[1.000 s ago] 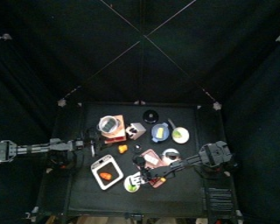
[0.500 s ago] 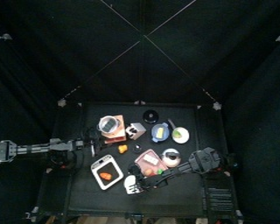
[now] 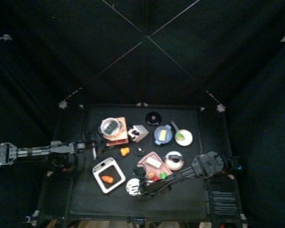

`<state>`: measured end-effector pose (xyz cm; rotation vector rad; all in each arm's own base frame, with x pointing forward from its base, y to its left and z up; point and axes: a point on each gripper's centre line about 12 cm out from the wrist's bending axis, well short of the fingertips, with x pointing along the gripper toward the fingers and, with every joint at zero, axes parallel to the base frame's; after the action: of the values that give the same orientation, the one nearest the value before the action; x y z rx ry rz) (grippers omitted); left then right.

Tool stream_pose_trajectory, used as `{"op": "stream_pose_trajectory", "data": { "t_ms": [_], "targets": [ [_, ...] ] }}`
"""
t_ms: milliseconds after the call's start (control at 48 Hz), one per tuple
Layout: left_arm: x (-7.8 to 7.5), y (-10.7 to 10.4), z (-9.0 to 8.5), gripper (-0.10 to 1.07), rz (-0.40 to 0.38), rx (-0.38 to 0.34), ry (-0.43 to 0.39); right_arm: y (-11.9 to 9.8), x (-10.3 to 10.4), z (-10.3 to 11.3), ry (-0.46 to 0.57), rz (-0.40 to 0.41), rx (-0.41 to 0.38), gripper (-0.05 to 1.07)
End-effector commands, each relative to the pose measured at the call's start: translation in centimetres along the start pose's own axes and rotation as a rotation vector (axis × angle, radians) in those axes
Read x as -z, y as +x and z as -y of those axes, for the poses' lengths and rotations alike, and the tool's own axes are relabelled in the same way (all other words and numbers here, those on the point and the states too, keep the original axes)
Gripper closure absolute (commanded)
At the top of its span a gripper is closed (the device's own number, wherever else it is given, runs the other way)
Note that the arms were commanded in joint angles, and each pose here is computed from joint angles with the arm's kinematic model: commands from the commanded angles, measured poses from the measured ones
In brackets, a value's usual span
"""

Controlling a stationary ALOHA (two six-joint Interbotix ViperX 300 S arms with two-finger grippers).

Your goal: Grab starfruit bottom

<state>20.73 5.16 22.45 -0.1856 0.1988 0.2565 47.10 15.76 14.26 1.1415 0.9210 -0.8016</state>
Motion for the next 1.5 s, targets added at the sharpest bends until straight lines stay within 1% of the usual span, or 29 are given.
{"op": "stream_pose_trajectory", "data": {
  "t_ms": [0,125,271,375,688,917,1479],
  "targets": [
    [-0.5,0.1,0.1,0.2,0.015,0.004,0.0,-1.2,0.5,-1.7,0.012,-0.003,-0.065,0.01],
    [-0.5,0.1,0.1,0.2,0.015,0.005,0.001,-1.1,0.5,-2.2,0.016,0.015,-0.079,0.01],
    [-0.5,0.1,0.1,0.2,0.013,0.003,0.002,-0.6,0.6,-1.4,0.015,0.016,-0.057,0.01],
    [-0.5,0.1,0.1,0.2,0.013,0.003,0.002,-0.3,0.2,-1.1,0.014,0.021,-0.054,0.01],
    [-0.5,0.1,0.1,0.2,0.013,0.003,0.002,0.7,-0.5,-1.6,0.0,0.019,-0.098,0.01],
    [-0.5,0.1,0.1,0.2,0.013,0.003,0.002,1.3,-0.6,-1.2,-0.002,0.021,-0.082,0.02],
    [-0.5,0.1,0.1,0.2,0.013,0.003,0.002,1.6,-0.6,-1.0,-0.007,0.024,-0.072,0.02]
  ]
}}
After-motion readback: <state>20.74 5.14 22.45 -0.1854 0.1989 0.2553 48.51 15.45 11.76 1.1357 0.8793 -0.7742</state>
